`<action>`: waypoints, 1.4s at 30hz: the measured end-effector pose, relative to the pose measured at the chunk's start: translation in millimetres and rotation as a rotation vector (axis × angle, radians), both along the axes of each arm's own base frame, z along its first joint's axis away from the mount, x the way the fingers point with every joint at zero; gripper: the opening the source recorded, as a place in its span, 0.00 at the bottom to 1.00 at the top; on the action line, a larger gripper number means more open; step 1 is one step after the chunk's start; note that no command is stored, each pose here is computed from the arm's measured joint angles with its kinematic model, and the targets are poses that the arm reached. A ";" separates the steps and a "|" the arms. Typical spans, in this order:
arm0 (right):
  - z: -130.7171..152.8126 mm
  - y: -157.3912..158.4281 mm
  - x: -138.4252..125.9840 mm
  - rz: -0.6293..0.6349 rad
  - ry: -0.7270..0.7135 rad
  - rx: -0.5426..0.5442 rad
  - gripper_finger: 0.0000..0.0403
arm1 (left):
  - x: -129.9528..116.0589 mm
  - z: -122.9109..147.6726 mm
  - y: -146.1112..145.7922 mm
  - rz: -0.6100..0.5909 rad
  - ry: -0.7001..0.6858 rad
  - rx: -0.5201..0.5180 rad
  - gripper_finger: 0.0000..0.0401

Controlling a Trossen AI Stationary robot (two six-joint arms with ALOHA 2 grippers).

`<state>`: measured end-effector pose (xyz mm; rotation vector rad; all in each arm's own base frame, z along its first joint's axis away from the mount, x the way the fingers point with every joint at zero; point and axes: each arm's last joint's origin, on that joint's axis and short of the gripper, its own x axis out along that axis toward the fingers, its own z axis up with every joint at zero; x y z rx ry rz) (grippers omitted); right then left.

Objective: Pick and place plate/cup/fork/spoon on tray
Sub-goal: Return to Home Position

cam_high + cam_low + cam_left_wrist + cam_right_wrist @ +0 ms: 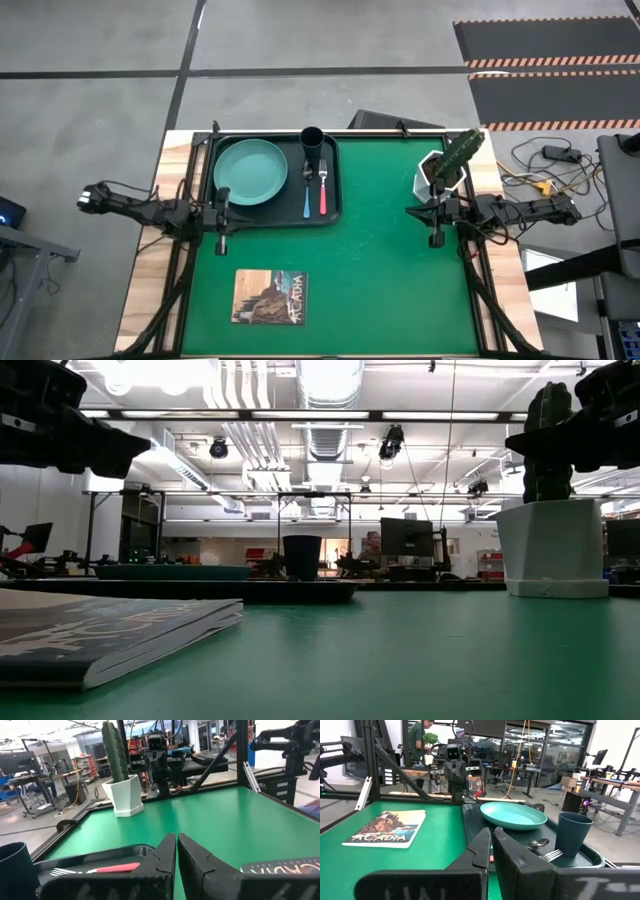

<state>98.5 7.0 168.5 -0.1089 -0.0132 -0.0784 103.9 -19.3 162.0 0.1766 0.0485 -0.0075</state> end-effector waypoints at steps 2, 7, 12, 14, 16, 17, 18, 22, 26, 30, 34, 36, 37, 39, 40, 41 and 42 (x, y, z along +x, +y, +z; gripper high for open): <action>0.0 0.0 0.0 0.000 0.000 0.000 0.02 | 0.4 -0.6 -0.1 0.000 0.006 0.002 0.00; 0.0 0.0 0.0 0.000 0.000 0.000 0.02 | 1.3 -2.2 -0.3 0.000 0.023 0.006 0.00; 0.0 0.0 0.0 0.000 0.000 0.000 0.02 | 2.2 -3.6 -0.6 0.000 0.039 0.010 0.00; 0.0 0.0 0.0 -0.001 0.000 0.000 0.02 | 2.5 -4.2 -0.6 0.000 0.045 0.012 0.00; 0.0 0.0 0.0 0.000 0.000 0.000 0.02 | 2.9 -4.8 -0.8 0.000 0.052 0.014 0.00; -0.1 0.0 0.0 0.000 0.000 0.000 0.02 | 3.1 -5.1 -0.8 0.000 0.055 0.014 0.00; -0.1 0.0 0.0 0.000 0.000 0.000 0.02 | 3.2 -5.3 -0.8 0.000 0.058 0.015 0.00; -0.1 0.0 0.0 -0.001 0.000 0.000 0.02 | 3.9 -6.6 -1.0 0.000 0.072 0.018 0.00; -0.1 0.0 0.0 -0.001 0.000 0.000 0.02 | 4.6 -7.7 -1.2 0.000 0.084 0.022 0.00; -0.1 0.0 0.0 -0.001 0.000 0.000 0.02 | 5.2 -8.8 -1.3 0.000 0.096 0.025 0.00; -0.2 0.0 0.0 -0.001 0.000 0.000 0.02 | 5.7 -9.9 -1.5 0.000 0.107 0.028 0.00; -0.2 0.0 0.0 -0.001 0.000 0.000 0.02 | 5.9 -10.3 -1.5 0.000 0.111 0.029 0.00; -0.2 0.0 0.0 -0.001 0.000 0.000 0.02 | 6.1 -10.5 -1.6 -0.001 0.114 0.030 0.00; -0.2 0.0 0.0 -0.001 0.000 0.000 0.02 | 6.3 -11.1 -1.7 -0.001 0.120 0.031 0.00; -0.2 0.0 0.0 -0.001 0.000 0.000 0.02 | 6.5 -11.3 -1.7 0.000 0.123 0.031 0.00; -0.2 0.0 0.0 -0.001 0.000 0.000 0.02 | 6.6 -11.6 -1.8 -0.001 0.126 0.033 0.00; -0.2 0.0 0.0 -0.001 0.000 0.000 0.02 | 6.8 -12.0 -1.8 -0.001 0.130 0.033 0.00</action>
